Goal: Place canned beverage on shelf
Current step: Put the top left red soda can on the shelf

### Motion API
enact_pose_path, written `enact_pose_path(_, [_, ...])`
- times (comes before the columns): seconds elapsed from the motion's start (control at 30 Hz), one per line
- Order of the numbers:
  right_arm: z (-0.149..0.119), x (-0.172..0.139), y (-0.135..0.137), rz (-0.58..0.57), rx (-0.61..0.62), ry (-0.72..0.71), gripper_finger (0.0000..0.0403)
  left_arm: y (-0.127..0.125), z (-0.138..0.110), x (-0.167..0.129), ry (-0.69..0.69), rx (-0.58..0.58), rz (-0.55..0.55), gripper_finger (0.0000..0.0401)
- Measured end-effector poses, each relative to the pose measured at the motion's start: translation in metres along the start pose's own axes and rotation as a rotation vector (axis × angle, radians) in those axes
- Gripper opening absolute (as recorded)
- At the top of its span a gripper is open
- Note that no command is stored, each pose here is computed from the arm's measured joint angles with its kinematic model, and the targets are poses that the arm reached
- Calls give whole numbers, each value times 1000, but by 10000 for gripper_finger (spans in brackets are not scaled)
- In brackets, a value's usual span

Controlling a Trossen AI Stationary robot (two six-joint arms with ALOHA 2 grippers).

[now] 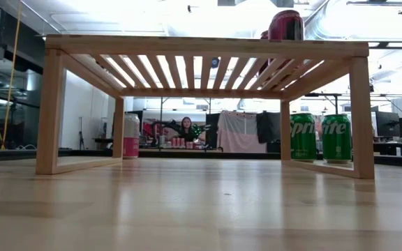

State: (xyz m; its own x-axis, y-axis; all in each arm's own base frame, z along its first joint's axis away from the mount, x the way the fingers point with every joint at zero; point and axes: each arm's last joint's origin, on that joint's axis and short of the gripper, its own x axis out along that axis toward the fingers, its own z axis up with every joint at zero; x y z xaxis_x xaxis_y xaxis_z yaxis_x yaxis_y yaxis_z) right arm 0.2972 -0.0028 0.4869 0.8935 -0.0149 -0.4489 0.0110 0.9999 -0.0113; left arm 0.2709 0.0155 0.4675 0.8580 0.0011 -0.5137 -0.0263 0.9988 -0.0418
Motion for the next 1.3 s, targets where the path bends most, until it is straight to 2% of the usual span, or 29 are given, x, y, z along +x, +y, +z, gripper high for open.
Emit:
enact_pose_path(0.17, [-1, 30, -1, -1, -16, 98, 382, -8, 0, 5, 11, 92, 39, 288])
enact_pose_path(0.37, [-6, 69, 1, 71, -12, 126, 382, -13, 0, 6, 10, 154, 39, 288])
enact_pose_path(0.53, [-8, 87, 2, 78, 0, 123, 373, -15, 2, 7, -9, 194, 33, 288])
enact_pose_path(0.6, [-7, 86, 4, 81, 1, 116, 353, -15, 1, 7, -1, 192, 33, 288])
enact_pose_path(0.73, [-8, 84, 7, 68, -14, 127, 281, -15, 1, 6, -4, 187, 32, 310])
enact_pose_path(0.9, [-13, 79, 7, 58, -23, 189, 282, -15, 3, 3, -20, 195, 37, 346])
enact_pose_path(1.1, [-20, 63, 3, 52, -33, 273, 282, -11, 2, -6, -29, 200, 51, 355])
enact_pose_path(1.2, [-18, 49, 2, 51, -36, 263, 282, -5, 2, -23, -63, 136, 78, 356])
enact_pose_path(1.3, [-14, 30, 2, 42, -20, 227, 282, 2, -7, -27, -73, 62, 92, 356])
